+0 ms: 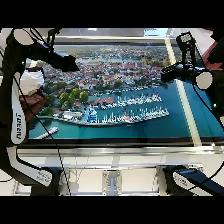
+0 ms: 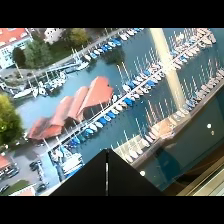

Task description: Fold the shirts.

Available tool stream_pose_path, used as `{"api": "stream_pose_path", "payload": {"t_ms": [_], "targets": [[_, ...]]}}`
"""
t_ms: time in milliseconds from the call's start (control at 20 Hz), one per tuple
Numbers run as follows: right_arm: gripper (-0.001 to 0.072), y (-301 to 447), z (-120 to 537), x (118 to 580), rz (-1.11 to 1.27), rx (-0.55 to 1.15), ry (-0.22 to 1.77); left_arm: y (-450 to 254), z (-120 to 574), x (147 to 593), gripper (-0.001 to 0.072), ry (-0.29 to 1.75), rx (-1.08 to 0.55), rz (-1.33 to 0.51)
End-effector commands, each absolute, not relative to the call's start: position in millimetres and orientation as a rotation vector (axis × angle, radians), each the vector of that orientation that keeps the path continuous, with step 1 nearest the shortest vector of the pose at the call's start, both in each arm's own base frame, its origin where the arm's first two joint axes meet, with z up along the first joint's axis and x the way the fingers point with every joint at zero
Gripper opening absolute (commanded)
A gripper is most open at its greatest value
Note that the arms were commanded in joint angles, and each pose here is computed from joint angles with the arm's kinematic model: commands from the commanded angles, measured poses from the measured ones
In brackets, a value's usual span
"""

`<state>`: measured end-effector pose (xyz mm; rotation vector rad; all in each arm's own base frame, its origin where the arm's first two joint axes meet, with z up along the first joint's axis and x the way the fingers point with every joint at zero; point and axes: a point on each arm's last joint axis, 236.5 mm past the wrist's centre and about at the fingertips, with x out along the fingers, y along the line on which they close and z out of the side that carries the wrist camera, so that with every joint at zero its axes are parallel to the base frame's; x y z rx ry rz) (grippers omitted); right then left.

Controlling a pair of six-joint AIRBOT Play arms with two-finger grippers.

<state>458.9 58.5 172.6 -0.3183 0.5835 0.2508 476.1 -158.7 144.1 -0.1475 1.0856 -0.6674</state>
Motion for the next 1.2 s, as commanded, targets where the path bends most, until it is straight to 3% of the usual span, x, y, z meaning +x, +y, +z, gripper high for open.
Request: {"api": "stream_pose_path", "payload": {"t_ms": [0, 500, 650, 850, 900, 950, 1000, 1150], "targets": [[0.0376, 59.0, 172.3, 458.8, 0.252, -0.318, 0.584, -158.7, 144.1, 476.1, 0.0014, 1.085, -0.147, -0.667], [0.0376, 58.7, 172.7, 459.2, 0.252, -0.323, 0.582, -158.8, 144.9, 478.1, 0.0014, 1.077, -0.149, -0.664], [0.0375, 52.3, 204.2, 478.9, 0.217, -0.432, 0.423, -158.4, 151.9, 494.6, 0.0014, 1.006, -0.16, -0.639], [0.0376, 58.4, 250.4, 495.1, 0.183, -0.348, 0.22, -126.9, 138.7, 510.4, 0.0027, 0.994, -0.044, -0.515], [0.0376, 58.0, 255.4, 496.4, 0.177, -0.346, 0.199, -106.0, 132.6, 518.4, 0.0136, 0.985, 0.045, -0.448], [0.0376, 57.6, 260.5, 497.6, 0.171, -0.344, 0.178, -75.1, 127.9, 528.2, 0.0383, 0.979, 0.145, -0.338], [0.0376, 58.2, 266.7, 498.7, 0.166, -0.329, 0.152, -42.0, 128.0, 537.3, 0.0532, 0.968, 0.235, -0.215], [0.0376, 60.7, 273.7, 499.1, 0.169, -0.278, 0.127, 66.1, 159.4, 556.2, 0.0547, 0.877, 0.424, 0.204]]}}
